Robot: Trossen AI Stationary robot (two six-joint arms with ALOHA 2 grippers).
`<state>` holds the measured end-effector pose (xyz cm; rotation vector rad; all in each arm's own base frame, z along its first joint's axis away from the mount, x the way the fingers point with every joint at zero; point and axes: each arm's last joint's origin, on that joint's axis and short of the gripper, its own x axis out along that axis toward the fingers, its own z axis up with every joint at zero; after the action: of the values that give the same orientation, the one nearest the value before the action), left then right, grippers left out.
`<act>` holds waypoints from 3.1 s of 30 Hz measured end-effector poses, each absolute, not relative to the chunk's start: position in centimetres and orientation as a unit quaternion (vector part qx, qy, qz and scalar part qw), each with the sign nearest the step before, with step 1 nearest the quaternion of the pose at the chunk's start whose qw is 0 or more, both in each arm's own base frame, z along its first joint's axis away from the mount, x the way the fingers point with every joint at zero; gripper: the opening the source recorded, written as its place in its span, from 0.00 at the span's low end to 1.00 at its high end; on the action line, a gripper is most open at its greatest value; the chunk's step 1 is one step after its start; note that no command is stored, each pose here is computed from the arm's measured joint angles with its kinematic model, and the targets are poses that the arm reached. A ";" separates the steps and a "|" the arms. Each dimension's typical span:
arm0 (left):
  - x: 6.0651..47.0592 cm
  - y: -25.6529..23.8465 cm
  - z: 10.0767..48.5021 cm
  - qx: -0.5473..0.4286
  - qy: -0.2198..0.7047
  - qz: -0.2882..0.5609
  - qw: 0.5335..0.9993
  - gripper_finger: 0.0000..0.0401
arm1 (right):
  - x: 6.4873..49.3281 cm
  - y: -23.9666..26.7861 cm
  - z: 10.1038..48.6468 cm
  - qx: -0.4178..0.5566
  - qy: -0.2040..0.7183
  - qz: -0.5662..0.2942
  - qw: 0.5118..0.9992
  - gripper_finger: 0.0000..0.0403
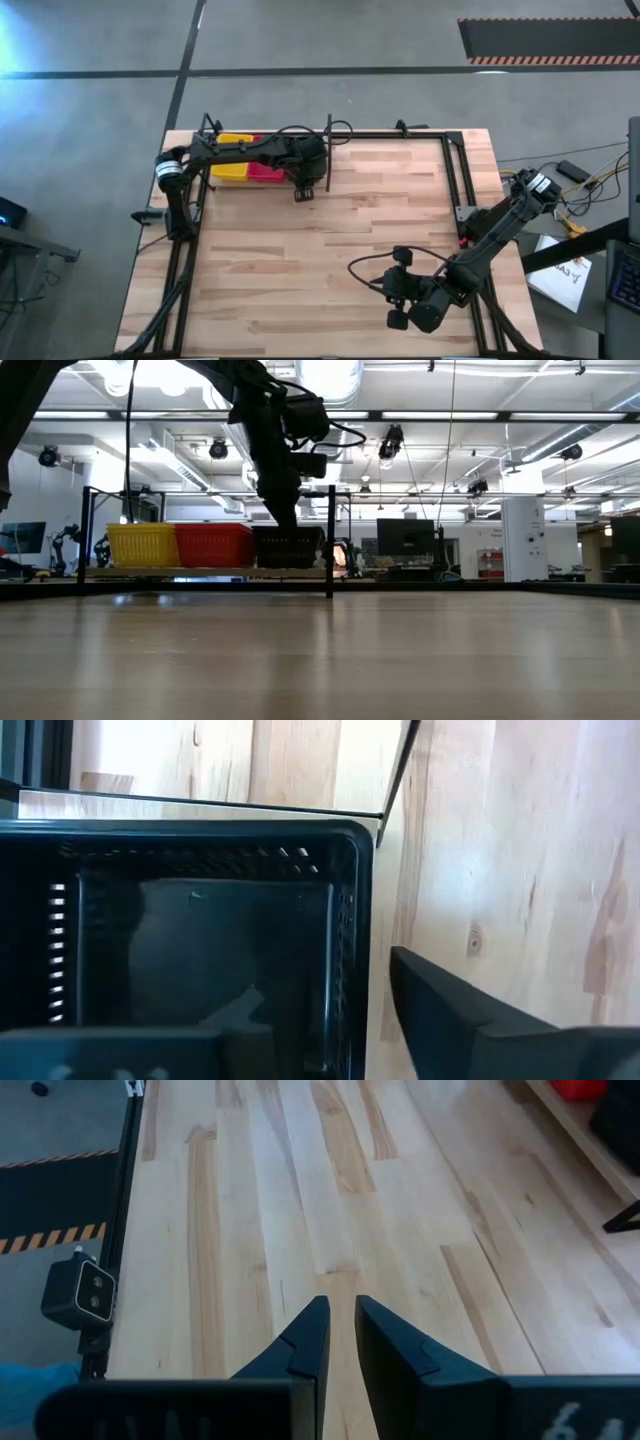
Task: Stack baskets on shelf by color
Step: Stack the black bin on top of the black bin on the shelf, then return to Home Position
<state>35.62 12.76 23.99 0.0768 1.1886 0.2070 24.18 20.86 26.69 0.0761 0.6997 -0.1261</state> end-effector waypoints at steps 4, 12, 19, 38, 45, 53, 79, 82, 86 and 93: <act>35.3 12.7 24.4 0.035 0.566 0.097 0.818 0.36 | 24.2 20.9 26.7 0.039 0.343 -0.062 0.937 0.11; 34.3 12.6 25.2 0.054 0.583 0.124 0.801 0.38 | 24.1 20.8 27.0 0.036 0.341 -0.059 0.937 0.11; 34.1 12.7 25.0 0.067 0.591 0.143 0.791 0.38 | 24.0 20.8 27.0 0.036 0.342 -0.058 0.937 0.11; 32.6 9.1 29.2 0.027 0.571 0.166 0.803 0.38 | 21.1 18.9 30.2 0.056 0.335 -0.034 0.940 0.11; 31.6 4.1 32.9 -0.066 0.477 0.192 0.855 0.38 | 16.1 13.9 31.4 0.075 0.317 -0.009 0.946 0.06; 32.6 -2.7 34.8 -0.089 0.359 0.120 0.921 0.38 | 10.8 8.8 28.3 0.221 0.283 0.024 0.933 0.02; 33.1 -8.0 35.6 -0.113 0.266 0.088 0.953 0.38 | 13.7 2.1 20.6 0.247 0.021 0.067 0.967 0.02; 33.1 -8.0 35.6 -0.116 0.265 0.089 0.953 0.38 | 12.9 1.7 21.4 0.226 -0.013 0.069 0.972 0.02; 33.1 -8.0 35.6 -0.125 0.264 0.091 0.952 0.38 | 11.6 1.5 21.5 0.227 -0.031 0.072 0.971 0.02; 33.1 -8.0 35.5 -0.126 0.265 0.091 0.952 0.38 | 10.2 1.3 20.0 0.230 -0.058 0.072 0.969 0.02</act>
<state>33.08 -7.98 35.55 -0.2559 0.5379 0.1857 10.17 1.25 19.96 0.4646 -0.1173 0.1450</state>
